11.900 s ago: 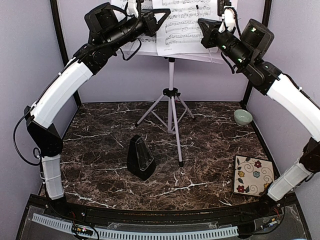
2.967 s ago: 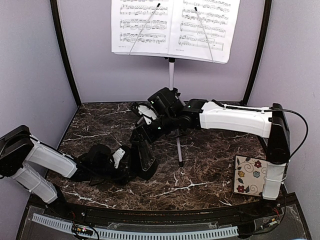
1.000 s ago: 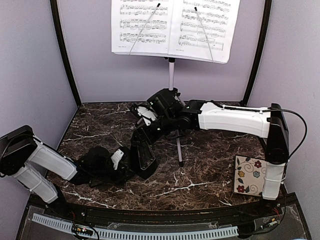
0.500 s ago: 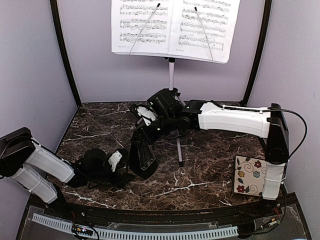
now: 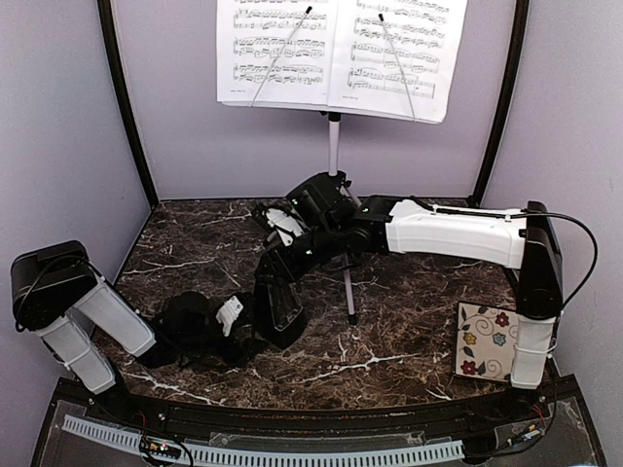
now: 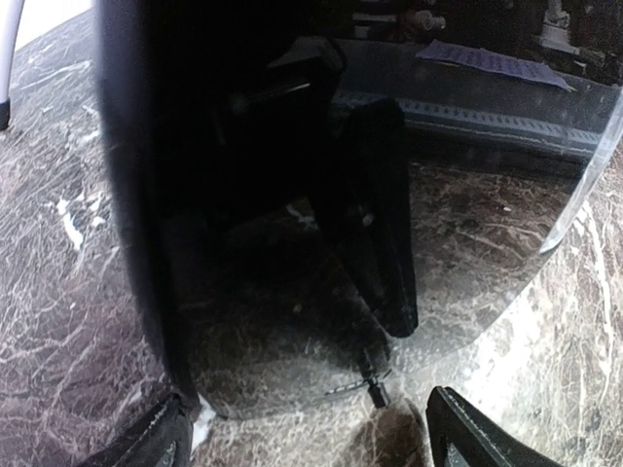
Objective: Set up the instrument practice props
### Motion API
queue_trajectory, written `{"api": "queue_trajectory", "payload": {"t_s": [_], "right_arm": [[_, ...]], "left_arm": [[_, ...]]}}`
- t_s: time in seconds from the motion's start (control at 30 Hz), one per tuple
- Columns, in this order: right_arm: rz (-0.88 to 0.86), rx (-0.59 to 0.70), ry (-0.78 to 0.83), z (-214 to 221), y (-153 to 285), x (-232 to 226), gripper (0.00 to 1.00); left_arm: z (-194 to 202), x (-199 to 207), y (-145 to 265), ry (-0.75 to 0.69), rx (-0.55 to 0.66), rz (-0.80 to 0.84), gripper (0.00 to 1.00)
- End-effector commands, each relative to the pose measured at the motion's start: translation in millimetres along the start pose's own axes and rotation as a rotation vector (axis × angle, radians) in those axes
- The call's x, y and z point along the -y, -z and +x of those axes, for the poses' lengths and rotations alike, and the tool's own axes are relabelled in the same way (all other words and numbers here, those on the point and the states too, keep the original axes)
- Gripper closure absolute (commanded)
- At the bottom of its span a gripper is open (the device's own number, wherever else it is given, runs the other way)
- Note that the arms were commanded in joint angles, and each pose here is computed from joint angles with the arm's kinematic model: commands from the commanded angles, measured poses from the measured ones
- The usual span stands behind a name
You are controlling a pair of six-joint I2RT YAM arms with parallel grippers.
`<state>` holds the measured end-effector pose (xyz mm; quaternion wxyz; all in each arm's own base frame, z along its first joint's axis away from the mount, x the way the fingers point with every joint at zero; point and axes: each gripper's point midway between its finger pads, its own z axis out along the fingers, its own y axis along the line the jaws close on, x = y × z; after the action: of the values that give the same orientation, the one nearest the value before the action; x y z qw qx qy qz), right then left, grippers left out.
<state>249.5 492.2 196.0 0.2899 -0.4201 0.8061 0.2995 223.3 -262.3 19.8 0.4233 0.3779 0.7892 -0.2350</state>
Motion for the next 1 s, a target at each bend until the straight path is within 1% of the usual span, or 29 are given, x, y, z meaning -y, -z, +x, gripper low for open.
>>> {"api": "queue_trajectory", "payload": {"t_s": [0.0,0.13,0.3,0.63,0.77,0.83,0.87,0.97], "right_arm": [[-0.010,0.007,0.011,1.8,-3.0,-3.1,0.37],[-0.015,0.004,0.012,2.8,-3.8,-3.7,0.38],[-0.018,0.003,0.010,4.4,-3.6,-4.1,0.40],[-0.024,-0.003,0.007,8.9,-4.6,-4.4,0.47],[-0.028,-0.007,0.006,10.5,-5.2,-4.8,0.50],[-0.026,-0.007,0.006,10.4,-4.7,-4.3,0.50],[-0.024,-0.006,0.006,10.1,-4.4,-4.3,0.49],[-0.012,0.004,0.006,6.9,-2.0,-3.0,0.38]], "left_arm": [[-13.1,4.4,-2.3,-0.041,0.058,0.028,0.16],[-15.5,4.7,-3.9,-0.048,0.064,0.041,0.19],[-16.4,2.2,-4.2,-0.046,0.066,0.045,0.30],[-18.1,-1.0,-6.3,-0.056,0.058,0.043,0.39],[-20.9,-0.7,-8.5,-0.061,0.061,0.049,0.41],[-22.8,-1.2,-8.6,-0.062,0.065,0.049,0.41],[-23.8,-0.2,-8.4,-0.062,0.068,0.053,0.39],[-25.6,1.4,-4.8,-0.061,0.068,0.062,0.25]]}}
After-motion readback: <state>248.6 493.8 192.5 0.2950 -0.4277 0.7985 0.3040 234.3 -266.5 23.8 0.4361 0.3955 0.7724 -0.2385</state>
